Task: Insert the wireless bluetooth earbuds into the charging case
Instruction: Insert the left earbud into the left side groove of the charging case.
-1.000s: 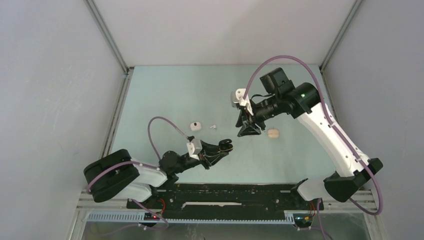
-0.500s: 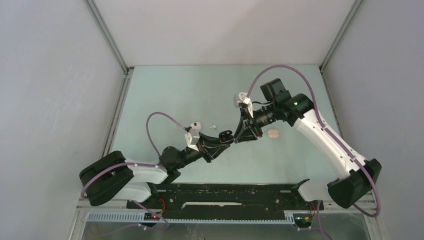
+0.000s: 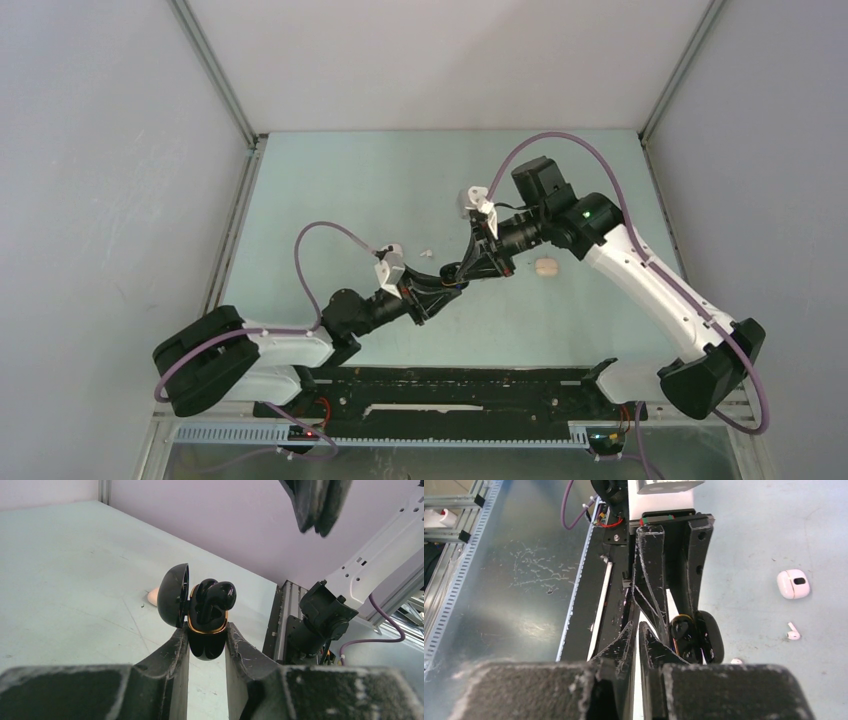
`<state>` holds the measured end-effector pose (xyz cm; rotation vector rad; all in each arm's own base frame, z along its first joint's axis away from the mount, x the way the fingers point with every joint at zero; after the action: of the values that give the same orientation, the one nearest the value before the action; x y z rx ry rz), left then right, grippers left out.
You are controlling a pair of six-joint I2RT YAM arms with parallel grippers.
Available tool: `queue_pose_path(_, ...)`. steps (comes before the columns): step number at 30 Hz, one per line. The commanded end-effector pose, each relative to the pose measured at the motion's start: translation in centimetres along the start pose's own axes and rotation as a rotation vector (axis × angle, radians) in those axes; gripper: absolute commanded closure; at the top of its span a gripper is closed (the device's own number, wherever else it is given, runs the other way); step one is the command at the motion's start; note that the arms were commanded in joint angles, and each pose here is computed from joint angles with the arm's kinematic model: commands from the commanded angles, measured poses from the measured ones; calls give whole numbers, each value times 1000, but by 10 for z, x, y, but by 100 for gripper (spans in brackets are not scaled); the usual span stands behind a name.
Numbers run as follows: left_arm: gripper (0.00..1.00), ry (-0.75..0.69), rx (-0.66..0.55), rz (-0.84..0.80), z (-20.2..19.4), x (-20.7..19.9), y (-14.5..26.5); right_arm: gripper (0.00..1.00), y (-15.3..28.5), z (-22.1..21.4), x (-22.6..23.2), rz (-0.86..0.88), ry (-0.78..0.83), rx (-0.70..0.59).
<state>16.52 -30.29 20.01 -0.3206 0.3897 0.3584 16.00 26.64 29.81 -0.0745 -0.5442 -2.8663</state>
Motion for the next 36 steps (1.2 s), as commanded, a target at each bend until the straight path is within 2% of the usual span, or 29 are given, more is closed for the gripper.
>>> queue_pose_path(1,100,-8,-62,-36,25,-11,-11,93,-12,-8,-3,13,9,36)
queue_pose_path(14,100,-10,-55,-73,27,-18,-10,93,-25,-24,-12,22,-22,106)
queue_pose_path(32,100,-28,-25,-113,19,-24,-11,93,-32,-29,-12,53,-37,132)
queue_pose_path(36,100,-32,-22,-97,17,-21,-11,92,-28,-14,-1,109,-30,89)
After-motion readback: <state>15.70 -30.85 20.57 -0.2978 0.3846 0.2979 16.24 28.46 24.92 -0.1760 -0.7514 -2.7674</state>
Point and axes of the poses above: each gripper's point midway between its finger pads, its own y axis back along the fingers, its own x axis along the line the jaws close on, z = x × y, the point moved 2 cm from there along y, back along the fingers, and after that the axes turned 7 degrees about y, right-handed, at the moved point
